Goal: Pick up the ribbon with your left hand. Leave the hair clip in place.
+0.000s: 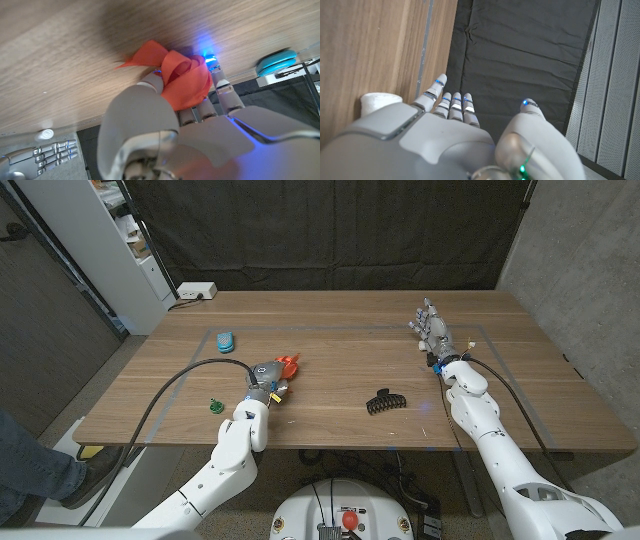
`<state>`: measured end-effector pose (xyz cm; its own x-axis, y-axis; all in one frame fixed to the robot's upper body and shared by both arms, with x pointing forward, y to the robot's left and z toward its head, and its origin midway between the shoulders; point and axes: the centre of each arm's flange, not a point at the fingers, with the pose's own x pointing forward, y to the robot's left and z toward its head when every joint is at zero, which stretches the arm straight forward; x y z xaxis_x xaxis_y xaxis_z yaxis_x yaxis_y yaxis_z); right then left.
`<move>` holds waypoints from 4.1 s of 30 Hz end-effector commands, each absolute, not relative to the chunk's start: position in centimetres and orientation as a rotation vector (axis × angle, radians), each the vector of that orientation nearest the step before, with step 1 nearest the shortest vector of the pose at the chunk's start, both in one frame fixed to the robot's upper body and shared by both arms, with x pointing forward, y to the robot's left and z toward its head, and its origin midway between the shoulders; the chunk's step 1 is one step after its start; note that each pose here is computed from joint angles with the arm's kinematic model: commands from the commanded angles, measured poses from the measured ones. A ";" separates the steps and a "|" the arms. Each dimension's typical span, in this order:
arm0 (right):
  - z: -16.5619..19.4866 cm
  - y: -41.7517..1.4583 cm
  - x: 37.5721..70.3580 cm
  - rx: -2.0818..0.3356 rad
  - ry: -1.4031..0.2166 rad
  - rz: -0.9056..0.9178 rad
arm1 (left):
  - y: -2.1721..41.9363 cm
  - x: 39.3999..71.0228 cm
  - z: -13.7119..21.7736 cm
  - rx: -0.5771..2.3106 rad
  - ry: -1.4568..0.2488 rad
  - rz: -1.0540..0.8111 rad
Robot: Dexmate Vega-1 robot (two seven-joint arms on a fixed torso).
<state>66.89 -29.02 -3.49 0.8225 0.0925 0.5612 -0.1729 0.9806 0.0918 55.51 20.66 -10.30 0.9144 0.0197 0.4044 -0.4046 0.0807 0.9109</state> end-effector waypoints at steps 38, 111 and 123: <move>-2.8 -28.9 67.0 0.139 -0.598 0.151 | 21.0 54.7 -7.5 1.357 -0.354 0.345; -2.5 -27.9 66.1 0.135 -0.618 0.150 | 24.9 49.4 0.2 1.202 -0.560 0.268; -2.4 -27.9 66.3 0.138 -0.618 0.146 | 25.0 48.6 2.0 1.221 -0.592 0.290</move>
<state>66.08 -27.97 -2.45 0.8046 0.0981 0.5857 -0.1789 0.9805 0.0815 49.42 24.77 0.19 0.8351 -0.0919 0.5423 -0.4839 0.3459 0.8038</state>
